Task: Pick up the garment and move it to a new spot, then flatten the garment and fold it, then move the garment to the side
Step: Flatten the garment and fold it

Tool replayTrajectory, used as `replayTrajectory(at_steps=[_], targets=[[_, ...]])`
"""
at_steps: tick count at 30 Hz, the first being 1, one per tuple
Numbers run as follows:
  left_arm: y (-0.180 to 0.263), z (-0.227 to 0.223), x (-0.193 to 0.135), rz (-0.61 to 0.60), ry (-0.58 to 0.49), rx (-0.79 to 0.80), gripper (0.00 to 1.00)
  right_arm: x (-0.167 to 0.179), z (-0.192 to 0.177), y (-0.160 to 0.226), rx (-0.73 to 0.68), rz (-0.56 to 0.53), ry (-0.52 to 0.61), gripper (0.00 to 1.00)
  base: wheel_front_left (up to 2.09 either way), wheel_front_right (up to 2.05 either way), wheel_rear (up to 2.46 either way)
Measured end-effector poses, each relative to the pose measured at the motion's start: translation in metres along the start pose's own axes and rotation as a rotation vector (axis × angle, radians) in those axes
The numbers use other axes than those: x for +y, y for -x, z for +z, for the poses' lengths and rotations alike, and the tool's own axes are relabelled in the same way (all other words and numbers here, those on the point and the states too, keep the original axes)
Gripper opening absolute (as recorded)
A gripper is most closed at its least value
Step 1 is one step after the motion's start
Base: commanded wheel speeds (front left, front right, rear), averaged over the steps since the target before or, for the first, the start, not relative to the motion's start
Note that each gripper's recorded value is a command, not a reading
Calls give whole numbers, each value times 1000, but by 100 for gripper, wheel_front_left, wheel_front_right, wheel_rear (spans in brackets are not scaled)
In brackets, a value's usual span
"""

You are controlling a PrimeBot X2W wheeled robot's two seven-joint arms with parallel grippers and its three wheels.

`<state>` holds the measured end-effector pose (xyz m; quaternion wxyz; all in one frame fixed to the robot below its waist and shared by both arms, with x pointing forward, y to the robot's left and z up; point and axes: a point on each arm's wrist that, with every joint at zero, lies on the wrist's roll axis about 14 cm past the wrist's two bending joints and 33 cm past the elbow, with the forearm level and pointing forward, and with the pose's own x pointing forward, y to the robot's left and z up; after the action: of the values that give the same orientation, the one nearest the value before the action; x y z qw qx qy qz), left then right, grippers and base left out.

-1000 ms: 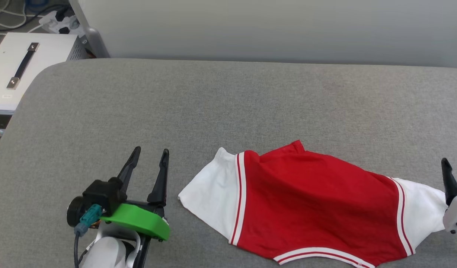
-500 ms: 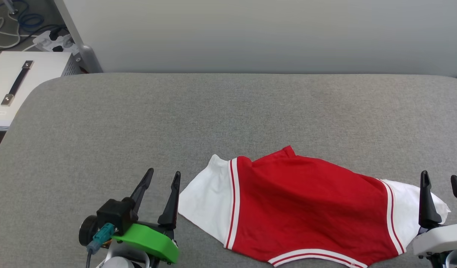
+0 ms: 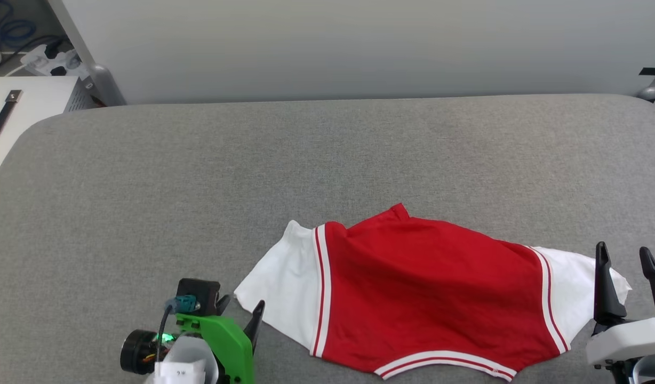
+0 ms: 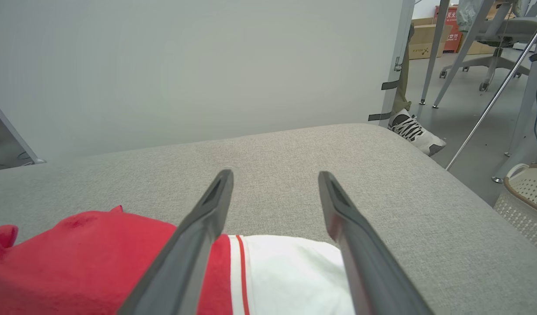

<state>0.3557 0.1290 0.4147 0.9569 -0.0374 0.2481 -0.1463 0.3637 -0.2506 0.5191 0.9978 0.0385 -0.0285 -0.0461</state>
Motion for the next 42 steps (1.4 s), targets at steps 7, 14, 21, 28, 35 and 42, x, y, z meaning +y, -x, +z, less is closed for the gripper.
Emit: replayTrajectory(at_steps=[7, 14, 21, 28, 35, 42], targets=[[-18, -9, 17, 60, -46, 111, 100, -5, -12, 0, 40, -17, 15, 100, 0, 0, 0], [-32, -22, 23, 79, -56, 185, 100, -12, -23, 2, 76, -39, 24, 100, 0, 0, 0], [-38, -36, 22, 63, -57, 269, 0, -14, -32, 3, 102, -45, 27, 100, 0, 0, 0], [-38, -27, 19, 47, 0, 233, 0, -13, -34, 0, 109, -37, 35, 100, 0, 0, 0], [-21, 3, 27, 68, 109, 65, 0, -8, -28, 0, 108, -11, 39, 100, 0, 0, 0], [11, 50, 38, 95, 193, -137, 0, 1, -35, 5, 199, 40, 67, 100, 0, 0, 0]])
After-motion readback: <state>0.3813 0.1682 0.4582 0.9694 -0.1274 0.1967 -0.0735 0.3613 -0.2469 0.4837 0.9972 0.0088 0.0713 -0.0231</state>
